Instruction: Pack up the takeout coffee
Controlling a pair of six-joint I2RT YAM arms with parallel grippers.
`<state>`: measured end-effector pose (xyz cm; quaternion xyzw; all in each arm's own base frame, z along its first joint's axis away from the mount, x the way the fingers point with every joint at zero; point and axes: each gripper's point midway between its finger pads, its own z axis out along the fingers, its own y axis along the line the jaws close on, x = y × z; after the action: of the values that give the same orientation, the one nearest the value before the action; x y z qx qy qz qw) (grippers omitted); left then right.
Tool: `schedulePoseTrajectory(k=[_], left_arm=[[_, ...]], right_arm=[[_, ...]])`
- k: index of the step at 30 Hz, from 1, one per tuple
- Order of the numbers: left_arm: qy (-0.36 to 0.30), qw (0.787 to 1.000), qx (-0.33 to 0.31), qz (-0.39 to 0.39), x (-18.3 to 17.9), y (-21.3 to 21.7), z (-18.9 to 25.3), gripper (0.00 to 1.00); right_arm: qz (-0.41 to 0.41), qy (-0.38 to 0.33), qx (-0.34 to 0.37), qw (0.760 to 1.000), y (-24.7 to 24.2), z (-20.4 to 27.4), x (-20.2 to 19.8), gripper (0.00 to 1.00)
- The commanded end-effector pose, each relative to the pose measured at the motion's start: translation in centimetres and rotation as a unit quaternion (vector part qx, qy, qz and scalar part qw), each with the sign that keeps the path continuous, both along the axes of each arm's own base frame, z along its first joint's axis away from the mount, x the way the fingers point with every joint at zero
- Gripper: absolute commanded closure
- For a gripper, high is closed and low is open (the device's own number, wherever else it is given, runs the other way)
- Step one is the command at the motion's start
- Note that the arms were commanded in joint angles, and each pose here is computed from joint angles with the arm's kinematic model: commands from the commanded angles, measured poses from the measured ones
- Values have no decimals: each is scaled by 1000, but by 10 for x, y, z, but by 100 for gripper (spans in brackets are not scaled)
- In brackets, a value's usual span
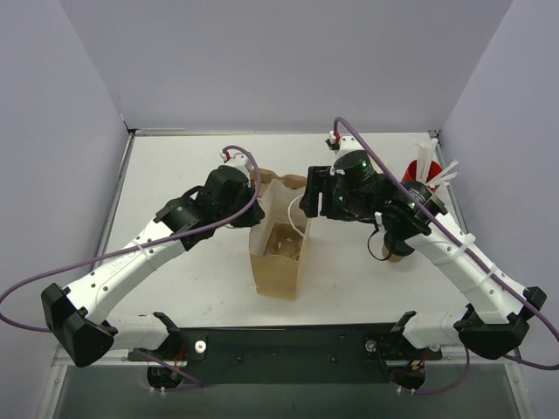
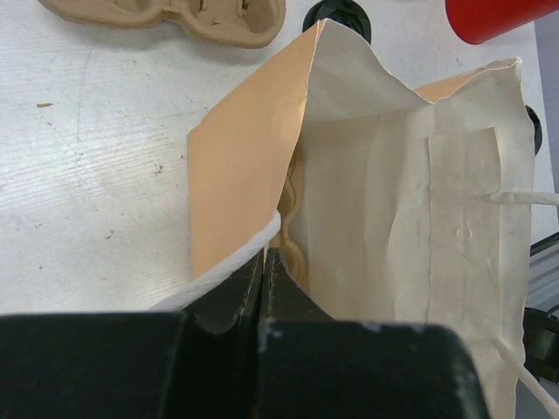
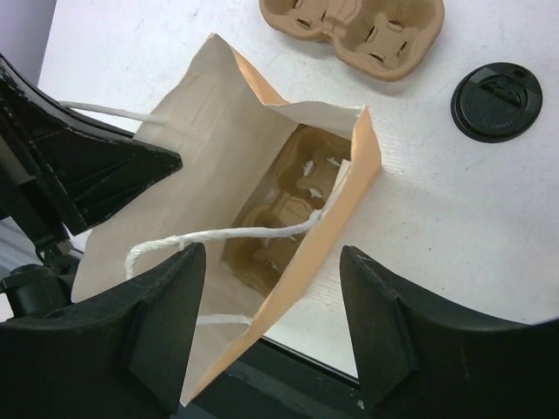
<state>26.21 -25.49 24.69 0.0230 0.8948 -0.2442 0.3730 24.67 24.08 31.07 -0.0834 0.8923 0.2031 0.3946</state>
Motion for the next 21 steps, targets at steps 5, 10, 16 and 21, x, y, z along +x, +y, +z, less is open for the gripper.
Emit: schedulePoseTrajectory(k=[5,10,16,21], left_arm=[[-54,998,8,6,9,13,39,98],[-57,998,16,1,10,19,41,100],[-60,998,20,-3,11,26,42,100],[-60,998,16,-2,12,33,44,100]], right_arm=[[-33,-26,-7,999,-39,6,-7,41],[-72,-43,-7,996,-65,15,-11,41],[-106,-48,-13,993,-86,18,-17,38],[-150,-39,-40,987,-108,9,-17,36]])
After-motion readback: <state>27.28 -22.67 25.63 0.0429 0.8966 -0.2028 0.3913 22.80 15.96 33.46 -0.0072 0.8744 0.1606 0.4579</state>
